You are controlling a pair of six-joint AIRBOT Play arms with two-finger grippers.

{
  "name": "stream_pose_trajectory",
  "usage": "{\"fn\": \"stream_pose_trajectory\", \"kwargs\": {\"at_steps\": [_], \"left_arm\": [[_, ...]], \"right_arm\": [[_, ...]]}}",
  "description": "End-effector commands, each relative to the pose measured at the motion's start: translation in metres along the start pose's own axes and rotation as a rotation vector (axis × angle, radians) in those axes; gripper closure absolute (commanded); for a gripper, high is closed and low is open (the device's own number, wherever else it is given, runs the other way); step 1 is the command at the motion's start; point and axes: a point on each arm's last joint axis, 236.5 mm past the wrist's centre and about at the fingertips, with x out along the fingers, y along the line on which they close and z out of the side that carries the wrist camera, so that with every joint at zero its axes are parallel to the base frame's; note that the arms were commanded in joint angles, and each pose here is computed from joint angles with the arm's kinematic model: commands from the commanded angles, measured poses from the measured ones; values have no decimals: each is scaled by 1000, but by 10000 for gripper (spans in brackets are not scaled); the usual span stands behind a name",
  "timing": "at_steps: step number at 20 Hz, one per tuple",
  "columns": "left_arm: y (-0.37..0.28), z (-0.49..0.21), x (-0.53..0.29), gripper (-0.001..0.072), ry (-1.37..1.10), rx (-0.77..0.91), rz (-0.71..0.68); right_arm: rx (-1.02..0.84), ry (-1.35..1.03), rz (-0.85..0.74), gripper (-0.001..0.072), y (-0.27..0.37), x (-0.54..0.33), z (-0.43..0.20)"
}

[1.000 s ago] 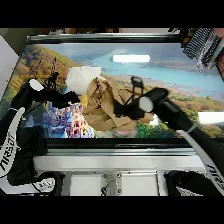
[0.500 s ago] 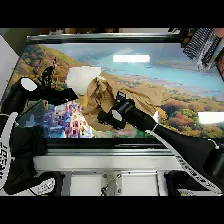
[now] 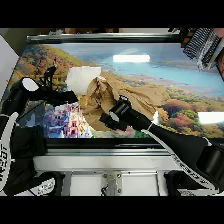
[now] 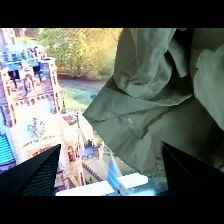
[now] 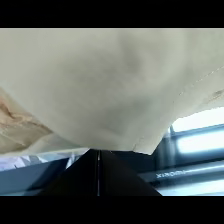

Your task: Fold the clothes and pants, and hang the long-sleeved shirts on hangers.

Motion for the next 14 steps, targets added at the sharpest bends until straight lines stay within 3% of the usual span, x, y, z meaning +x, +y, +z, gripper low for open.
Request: {"fn": "stream_pose_trajectory", "kwargs": {"at_steps": [1, 3, 5, 6, 7, 8, 10, 14], "left_arm": [[-16, -16, 17, 33, 71, 182, 11], [-30, -23, 33, 33, 105, 263, 15], [-35, -20, 44, 33, 92, 297, 28], [-37, -17, 47, 33, 79, 298, 28], [-38, -15, 50, 33, 72, 301, 29], [-38, -16, 50, 33, 74, 298, 28], [-38, -17, 49, 33, 77, 276, 29], [-38, -23, 48, 33, 103, 256, 26]], "right_arm": [[-198, -3, -24, 698, -9, -18, -1], [-261, -37, -73, 698, -24, -35, 6], [-264, -88, 2, 695, -8, -48, 14], [-263, -120, 71, 618, 8, -52, 19], [-258, -138, 132, 264, 22, -55, 21], [-255, -154, 175, -8, 33, -55, 24], [-184, -153, 208, 138, 41, -48, 27], [6, -115, 166, 138, 36, -14, 28]]}}
